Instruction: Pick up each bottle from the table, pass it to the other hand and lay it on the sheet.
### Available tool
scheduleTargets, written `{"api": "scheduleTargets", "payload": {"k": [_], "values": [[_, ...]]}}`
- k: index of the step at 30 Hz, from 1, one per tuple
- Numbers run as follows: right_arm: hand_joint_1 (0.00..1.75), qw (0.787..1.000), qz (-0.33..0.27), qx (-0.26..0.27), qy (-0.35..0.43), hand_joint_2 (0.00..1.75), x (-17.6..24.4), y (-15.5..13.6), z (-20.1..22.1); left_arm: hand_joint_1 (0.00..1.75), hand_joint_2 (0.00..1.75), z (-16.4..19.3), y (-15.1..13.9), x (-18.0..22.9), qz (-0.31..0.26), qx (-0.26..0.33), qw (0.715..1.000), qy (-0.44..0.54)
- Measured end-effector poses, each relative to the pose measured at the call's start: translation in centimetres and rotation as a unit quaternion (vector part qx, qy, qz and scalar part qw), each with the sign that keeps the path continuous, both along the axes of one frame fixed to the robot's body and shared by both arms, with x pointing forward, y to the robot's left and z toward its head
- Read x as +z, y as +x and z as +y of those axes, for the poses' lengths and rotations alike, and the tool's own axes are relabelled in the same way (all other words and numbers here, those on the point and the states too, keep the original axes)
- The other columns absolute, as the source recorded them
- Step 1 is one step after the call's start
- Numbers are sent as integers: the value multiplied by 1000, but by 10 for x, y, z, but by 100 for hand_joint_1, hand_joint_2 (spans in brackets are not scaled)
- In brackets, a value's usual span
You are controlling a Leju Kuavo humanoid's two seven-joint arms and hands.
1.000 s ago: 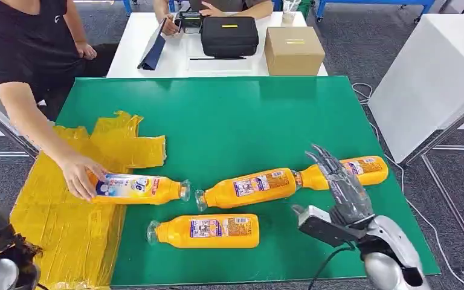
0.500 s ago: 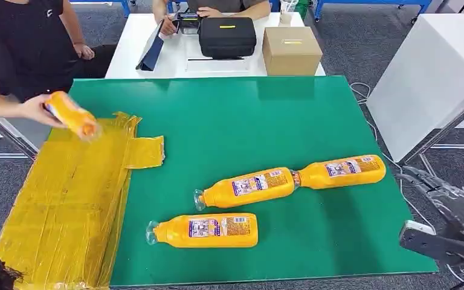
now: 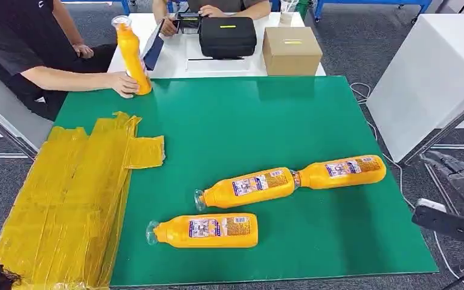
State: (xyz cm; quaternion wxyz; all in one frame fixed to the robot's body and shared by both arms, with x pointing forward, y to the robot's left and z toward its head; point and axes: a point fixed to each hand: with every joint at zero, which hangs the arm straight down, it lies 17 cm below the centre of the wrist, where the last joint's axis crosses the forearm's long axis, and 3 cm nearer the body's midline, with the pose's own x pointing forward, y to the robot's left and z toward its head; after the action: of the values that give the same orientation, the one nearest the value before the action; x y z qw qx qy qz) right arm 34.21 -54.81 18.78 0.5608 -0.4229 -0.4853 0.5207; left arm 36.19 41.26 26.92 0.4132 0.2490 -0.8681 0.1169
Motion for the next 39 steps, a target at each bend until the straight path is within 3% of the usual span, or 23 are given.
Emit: {"api": "scheduleTargets", "payload": {"k": [7, 14, 27, 31, 39], "values": [[0, 999, 43, -7, -3, 175, -32, 16, -11, 0, 0, 1, 7, 5, -8, 3, 1000, -3], [0, 997, 68, 32, -14, 175, -47, 100, 11, 0, 0, 13, -6, -2, -10, 21, 1000, -12], [0, 989, 123, 69, -44, 175, -69, 159, 51, 0, 0, 38, -31, -4, -9, 48, 999, -18], [0, 986, 135, 80, -48, 175, -80, 170, 67, 0, 0, 47, -38, -5, -12, 54, 998, -27], [0, 982, 168, 73, -52, 175, -109, 160, 67, 0, 0, 49, -25, 9, -29, 46, 998, -25]]}}
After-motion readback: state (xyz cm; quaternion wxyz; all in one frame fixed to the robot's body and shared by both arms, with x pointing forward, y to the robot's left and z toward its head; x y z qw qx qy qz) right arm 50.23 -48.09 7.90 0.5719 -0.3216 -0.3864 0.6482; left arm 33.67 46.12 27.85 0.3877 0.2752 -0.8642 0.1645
